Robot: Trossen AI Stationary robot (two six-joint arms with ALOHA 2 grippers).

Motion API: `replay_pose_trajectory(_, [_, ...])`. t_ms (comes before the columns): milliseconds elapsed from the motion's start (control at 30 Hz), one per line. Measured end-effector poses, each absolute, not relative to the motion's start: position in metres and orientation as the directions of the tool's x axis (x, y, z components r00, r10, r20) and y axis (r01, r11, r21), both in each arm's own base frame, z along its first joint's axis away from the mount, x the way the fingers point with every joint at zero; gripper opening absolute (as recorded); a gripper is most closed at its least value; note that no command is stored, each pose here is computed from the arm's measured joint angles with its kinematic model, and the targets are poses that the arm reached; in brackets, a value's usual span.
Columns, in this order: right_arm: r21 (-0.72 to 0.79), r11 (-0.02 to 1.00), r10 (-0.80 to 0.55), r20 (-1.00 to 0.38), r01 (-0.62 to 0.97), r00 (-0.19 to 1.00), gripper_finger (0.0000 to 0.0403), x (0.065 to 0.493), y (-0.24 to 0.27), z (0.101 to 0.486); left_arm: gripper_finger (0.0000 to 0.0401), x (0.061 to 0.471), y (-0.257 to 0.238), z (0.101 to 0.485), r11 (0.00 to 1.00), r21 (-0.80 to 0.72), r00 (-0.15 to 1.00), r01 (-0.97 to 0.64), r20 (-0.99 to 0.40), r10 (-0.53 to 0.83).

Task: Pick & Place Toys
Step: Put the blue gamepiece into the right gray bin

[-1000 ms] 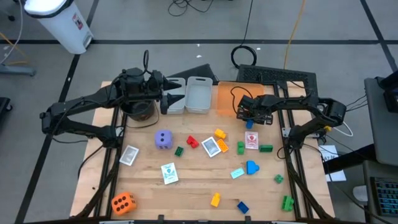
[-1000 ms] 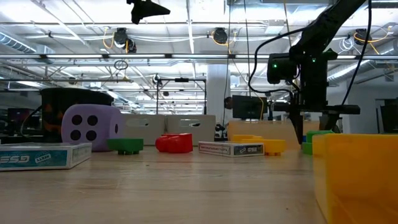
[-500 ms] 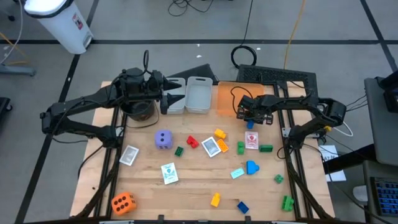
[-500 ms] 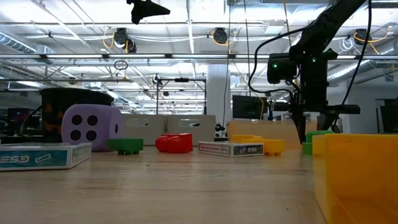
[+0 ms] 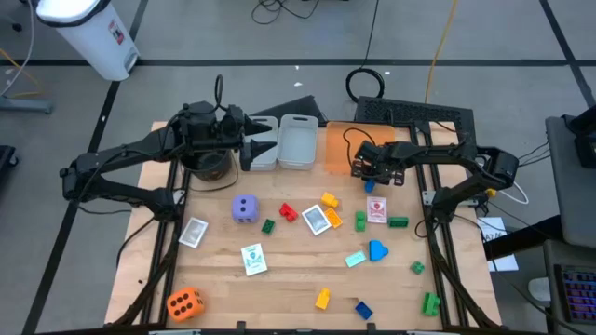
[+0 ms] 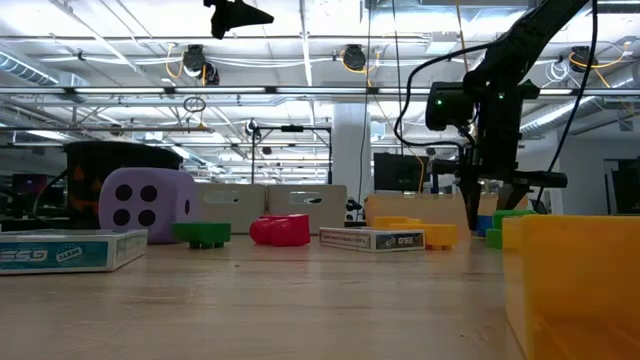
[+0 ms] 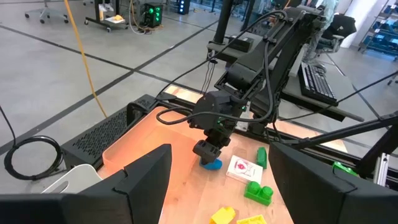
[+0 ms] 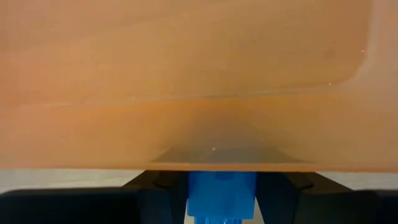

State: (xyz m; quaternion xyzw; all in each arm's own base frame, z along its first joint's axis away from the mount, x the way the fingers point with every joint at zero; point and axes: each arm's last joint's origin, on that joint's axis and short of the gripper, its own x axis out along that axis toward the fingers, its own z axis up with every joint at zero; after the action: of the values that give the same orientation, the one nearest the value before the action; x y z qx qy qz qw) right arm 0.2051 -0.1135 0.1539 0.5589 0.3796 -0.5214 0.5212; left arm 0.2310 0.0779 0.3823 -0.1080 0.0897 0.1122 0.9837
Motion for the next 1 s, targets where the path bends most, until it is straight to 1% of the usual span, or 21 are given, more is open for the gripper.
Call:
replay_pose_trajectory(167, [0.195, -0.166, -0.12, -0.977, 0.967, 0.177, 0.013, 0.206, -0.114, 0.154, 0.0278, 0.231, 0.078, 0.382, 0.951, -0.193, 0.959, -0.24, -0.201, 0.201])
replay_pose_trajectory(300, [0.248, -0.159, -0.116, -0.966, 0.956, 0.231, 0.013, 0.209, -0.115, 0.156, 0.0278, 0.231, 0.078, 0.382, 0.951, -0.196, 0.959, -0.24, -0.201, 0.201])
replay_pose_trajectory(500, [0.418, -0.118, -0.18, -0.901, 0.901, 0.394, 0.013, 0.217, -0.115, 0.175, 0.0278, 0.231, 0.078, 0.382, 0.951, -0.195, 0.959, -0.24, -0.201, 0.201])
replay_pose_trajectory(800, [0.668, -0.01, -0.297, -0.712, 0.744, 0.636, 0.013, 0.217, -0.108, 0.222, 0.0278, 0.231, 0.078, 0.382, 0.948, -0.207, 0.959, -0.242, -0.2, 0.201])
replay_pose_trajectory(900, [0.706, 0.009, -0.331, -0.666, 0.708, 0.669, 0.013, 0.214, -0.105, 0.233, 0.0278, 0.231, 0.078, 0.382, 0.948, -0.206, 0.959, -0.242, -0.199, 0.201])
replay_pose_trajectory(1000, [0.753, 0.058, -0.349, -0.6, 0.655, 0.72, 0.013, 0.214, -0.102, 0.244, 0.0278, 0.231, 0.078, 0.383, 0.948, -0.206, 0.959, -0.242, -0.199, 0.201])
